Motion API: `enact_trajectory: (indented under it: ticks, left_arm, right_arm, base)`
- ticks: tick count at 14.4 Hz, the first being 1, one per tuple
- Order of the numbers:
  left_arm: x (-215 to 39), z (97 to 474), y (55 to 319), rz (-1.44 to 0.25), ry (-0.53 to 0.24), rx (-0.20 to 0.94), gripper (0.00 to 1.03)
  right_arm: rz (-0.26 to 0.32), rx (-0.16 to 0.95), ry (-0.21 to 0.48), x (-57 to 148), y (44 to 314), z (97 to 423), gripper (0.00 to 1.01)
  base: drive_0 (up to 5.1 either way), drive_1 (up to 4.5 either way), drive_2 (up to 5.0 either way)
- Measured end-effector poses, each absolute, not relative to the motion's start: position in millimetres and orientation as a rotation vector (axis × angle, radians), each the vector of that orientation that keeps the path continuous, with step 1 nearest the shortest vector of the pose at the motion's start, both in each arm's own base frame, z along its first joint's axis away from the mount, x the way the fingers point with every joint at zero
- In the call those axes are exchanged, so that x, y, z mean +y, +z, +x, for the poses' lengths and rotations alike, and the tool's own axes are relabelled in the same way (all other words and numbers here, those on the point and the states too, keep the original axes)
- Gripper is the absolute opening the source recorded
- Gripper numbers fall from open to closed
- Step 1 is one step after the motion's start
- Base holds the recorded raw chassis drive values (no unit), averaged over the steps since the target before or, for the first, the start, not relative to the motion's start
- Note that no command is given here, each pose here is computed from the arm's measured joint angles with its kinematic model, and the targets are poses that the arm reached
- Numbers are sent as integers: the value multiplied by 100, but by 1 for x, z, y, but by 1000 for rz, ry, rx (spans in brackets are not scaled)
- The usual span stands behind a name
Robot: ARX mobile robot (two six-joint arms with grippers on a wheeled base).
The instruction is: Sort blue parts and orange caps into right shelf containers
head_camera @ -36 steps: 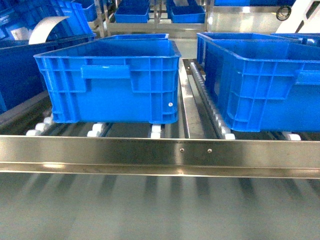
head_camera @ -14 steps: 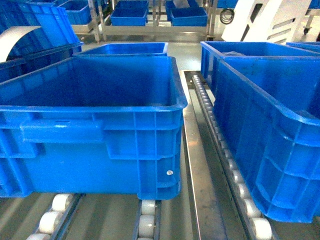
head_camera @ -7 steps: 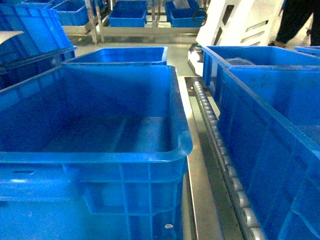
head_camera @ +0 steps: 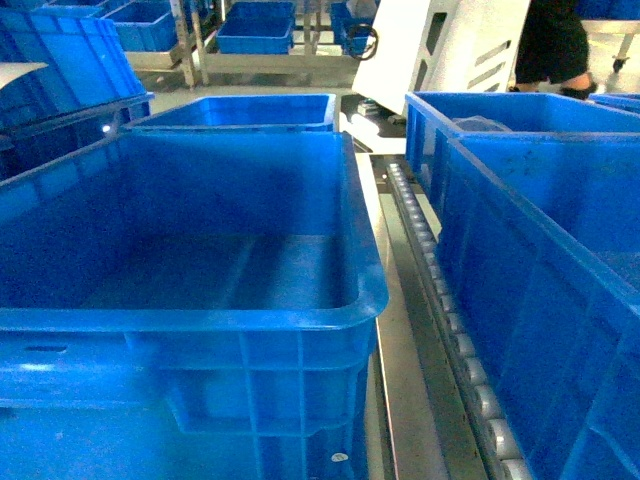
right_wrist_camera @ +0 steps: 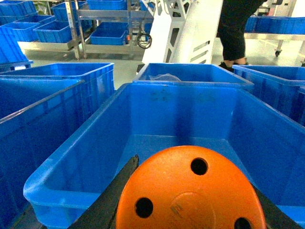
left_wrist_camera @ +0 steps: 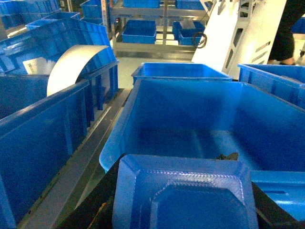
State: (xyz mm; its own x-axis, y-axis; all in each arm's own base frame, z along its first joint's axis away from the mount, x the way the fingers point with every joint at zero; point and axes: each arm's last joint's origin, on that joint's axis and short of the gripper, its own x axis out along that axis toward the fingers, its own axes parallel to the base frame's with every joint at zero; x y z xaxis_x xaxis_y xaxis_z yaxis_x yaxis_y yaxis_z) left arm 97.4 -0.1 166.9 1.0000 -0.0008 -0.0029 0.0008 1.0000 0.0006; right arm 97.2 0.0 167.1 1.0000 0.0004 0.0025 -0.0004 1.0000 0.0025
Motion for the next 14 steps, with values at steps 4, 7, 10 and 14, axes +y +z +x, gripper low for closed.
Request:
enact_trajectory:
  ticks: [4, 7, 10, 14]
  left_arm:
    - [0, 97, 167, 1, -1, 3, 44]
    - [0, 97, 167, 1, -1, 3, 44]
    - [0, 97, 167, 1, -1, 3, 44]
    - [0, 97, 167, 1, -1, 3, 44]
  right_arm:
    - [2, -2, 0, 0, 167, 97, 44]
    - [2, -2, 0, 0, 167, 97, 44]
    - [2, -2, 0, 0, 167, 97, 44]
    - [2, -2, 0, 0, 167, 97, 44]
  base:
    - [0, 0, 0]
    - [0, 0, 0]
    - [0, 0, 0]
    - [0, 0, 0]
